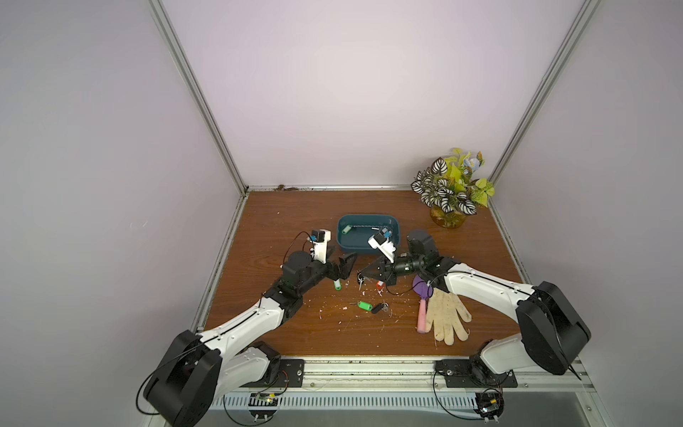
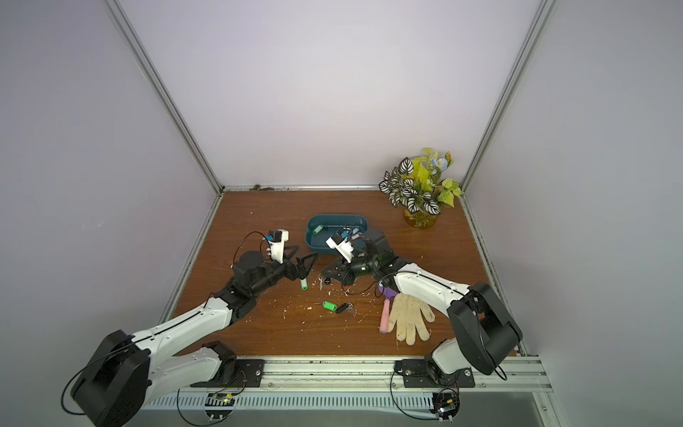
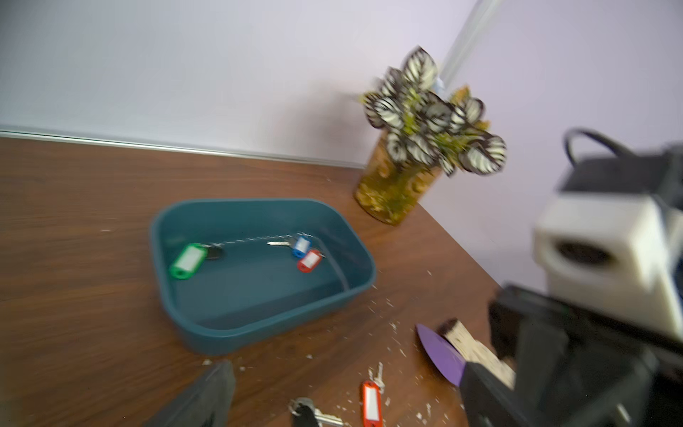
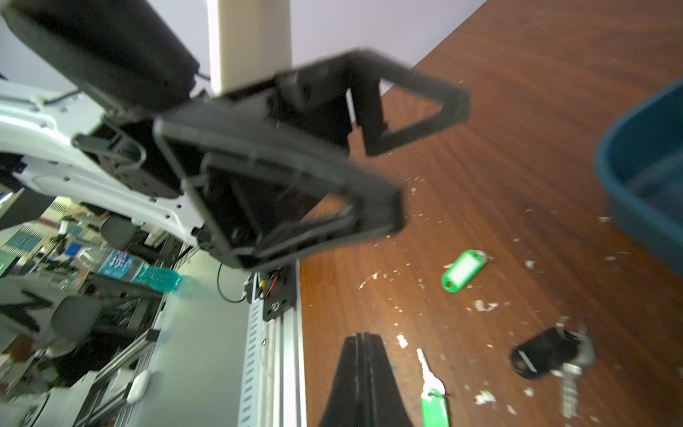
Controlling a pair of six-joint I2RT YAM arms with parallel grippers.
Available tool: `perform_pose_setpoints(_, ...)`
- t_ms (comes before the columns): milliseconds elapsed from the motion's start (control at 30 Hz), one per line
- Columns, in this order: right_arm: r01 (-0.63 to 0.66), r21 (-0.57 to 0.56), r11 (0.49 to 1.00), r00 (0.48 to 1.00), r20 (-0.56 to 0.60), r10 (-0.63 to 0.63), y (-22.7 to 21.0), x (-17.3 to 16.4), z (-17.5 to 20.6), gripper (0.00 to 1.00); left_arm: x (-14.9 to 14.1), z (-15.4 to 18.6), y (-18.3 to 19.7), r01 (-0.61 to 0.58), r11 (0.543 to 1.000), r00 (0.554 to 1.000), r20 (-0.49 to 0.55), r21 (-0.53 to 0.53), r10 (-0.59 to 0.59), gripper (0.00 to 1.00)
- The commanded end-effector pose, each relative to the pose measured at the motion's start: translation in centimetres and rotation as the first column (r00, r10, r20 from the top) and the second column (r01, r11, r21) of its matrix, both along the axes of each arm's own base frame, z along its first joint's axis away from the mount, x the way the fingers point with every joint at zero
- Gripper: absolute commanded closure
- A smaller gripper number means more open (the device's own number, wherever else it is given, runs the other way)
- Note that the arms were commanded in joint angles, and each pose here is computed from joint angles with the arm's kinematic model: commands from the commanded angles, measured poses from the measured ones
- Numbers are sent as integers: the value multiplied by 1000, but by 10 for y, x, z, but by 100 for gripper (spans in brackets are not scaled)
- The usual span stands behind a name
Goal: Take the keys out of the storage box
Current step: Place the key at the center of the board.
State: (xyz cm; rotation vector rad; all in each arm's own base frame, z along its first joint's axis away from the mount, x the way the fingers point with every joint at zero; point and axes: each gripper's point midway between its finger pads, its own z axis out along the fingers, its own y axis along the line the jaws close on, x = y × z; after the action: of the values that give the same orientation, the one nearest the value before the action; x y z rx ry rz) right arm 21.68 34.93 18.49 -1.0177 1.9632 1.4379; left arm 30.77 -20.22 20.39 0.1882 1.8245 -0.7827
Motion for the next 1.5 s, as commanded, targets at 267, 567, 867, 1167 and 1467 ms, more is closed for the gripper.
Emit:
perform_pose_setpoints(267,-97,-151,984,992,64,108,44,-27,-61,100,19,-23,98,-466,881,861,-187,83,473,1)
perform_pose_setpoints(567,-106,-223,969,993,19,113,72,-14,-102,97,28,-15,99,-486,869,852,-174,90,494,1)
perform_pose_setpoints(867,-75,-267,961,996,27,85,70,-2,-115,72,39,-17,90,-463,880,860,-188,106,475,1)
perform_pose_setpoints(1167,129,-54,990,983,137,-121,11,36,-32,49,59,-10,51,-367,922,905,-181,125,385,1)
perform_pose_setpoints(1467,721,2,693,639,386,-665,-125,103,9,1,124,-53,-24,-231,872,886,-276,432,372,8)
